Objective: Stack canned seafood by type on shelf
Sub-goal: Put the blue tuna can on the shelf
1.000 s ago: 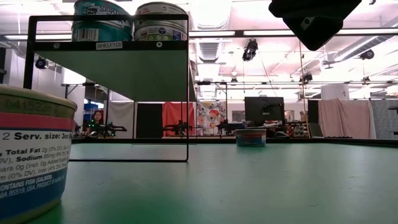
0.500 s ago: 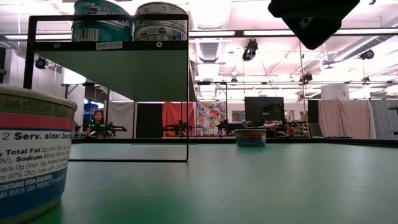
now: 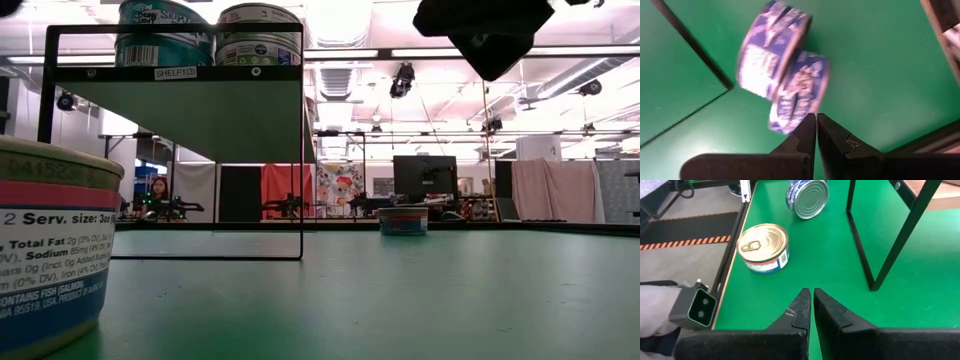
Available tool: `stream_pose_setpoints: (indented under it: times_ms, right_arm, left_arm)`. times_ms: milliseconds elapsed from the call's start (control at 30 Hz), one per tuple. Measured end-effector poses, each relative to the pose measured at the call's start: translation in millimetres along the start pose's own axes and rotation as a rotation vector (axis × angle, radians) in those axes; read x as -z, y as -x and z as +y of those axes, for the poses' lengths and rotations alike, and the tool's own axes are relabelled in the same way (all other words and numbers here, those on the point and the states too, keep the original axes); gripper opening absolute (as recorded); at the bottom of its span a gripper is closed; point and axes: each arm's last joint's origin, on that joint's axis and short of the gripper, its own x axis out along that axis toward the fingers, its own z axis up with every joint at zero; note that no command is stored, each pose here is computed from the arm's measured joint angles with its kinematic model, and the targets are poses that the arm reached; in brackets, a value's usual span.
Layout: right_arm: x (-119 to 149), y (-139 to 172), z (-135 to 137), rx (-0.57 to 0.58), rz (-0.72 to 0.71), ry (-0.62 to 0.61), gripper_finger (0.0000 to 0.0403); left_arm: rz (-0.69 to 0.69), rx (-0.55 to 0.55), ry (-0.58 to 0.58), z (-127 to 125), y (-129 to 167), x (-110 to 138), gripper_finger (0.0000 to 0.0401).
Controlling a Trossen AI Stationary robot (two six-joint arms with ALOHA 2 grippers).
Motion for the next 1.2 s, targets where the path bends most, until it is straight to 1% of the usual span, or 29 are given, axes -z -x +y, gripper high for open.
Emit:
stream_pose_setpoints:
  times_ms: [100, 200, 300, 467, 533, 600, 700, 800, 867, 1100, 1200]
  right_arm:
    - [-0.8, -1.2, -2.5, 0.008, 0.001, 0.002, 0.0013]
    - [-2.7, -2.0, -6.3, 0.019, 0.003, 0.008, 0.0013]
    - [-5.6, -2.5, -11.1, 0.031, 0.002, 0.018, 0.0013]
    - [-10.4, -2.7, -19.5, 0.049, 0.007, 0.035, 0.0013]
    - [-11.7, -2.3, -20.7, 0.051, 0.004, 0.035, 0.0013]
    - [-11.3, -2.0, -21.0, 0.053, 0.010, 0.039, 0.0013]
    - [-10.3, -1.7, -20.9, 0.052, 0.020, 0.044, 0.0013]
    - [-10.5, -1.7, -21.0, 0.052, 0.018, 0.043, 0.0013]
    - [-10.6, -1.7, -21.0, 0.052, 0.017, 0.042, 0.0013]
    - [-10.7, -1.7, -21.0, 0.054, 0.015, 0.034, 0.0013]
    - [-10.7, -1.6, -21.1, 0.055, 0.015, 0.026, 0.0013]
  left_arm:
    - [0.000, 0.000, -0.008, 9.0, 0.9, -0.2, 0.0000]
    - [-0.020, 0.037, -0.002, 16.6, 9.4, 3.1, 0.0000]
    - [-0.060, 0.056, 0.010, 23.9, 18.1, 8.2, 0.0000]
    - [-0.157, 0.094, 0.041, 30.7, 20.9, 13.8, 0.0000]
    - [-0.188, 0.078, 0.040, 31.1, 20.9, 13.9, 0.0000]
    - [-0.197, 0.033, 0.056, 32.7, 20.5, 14.0, 0.0000]
    - [-0.200, 0.010, 0.077, 33.0, 20.1, 11.2, 0.0007]
    - [-0.200, 0.010, 0.073, 31.9, 19.8, 6.7, 0.0030]
    - [-0.195, 0.009, 0.074, 31.6, 18.4, 5.1, 0.0052]
    - [-0.148, 0.005, 0.146, 31.1, 11.9, 5.3, 0.0156]
    - [-0.145, 0.010, 0.124, 29.6, 11.6, 5.7, 0.0195]
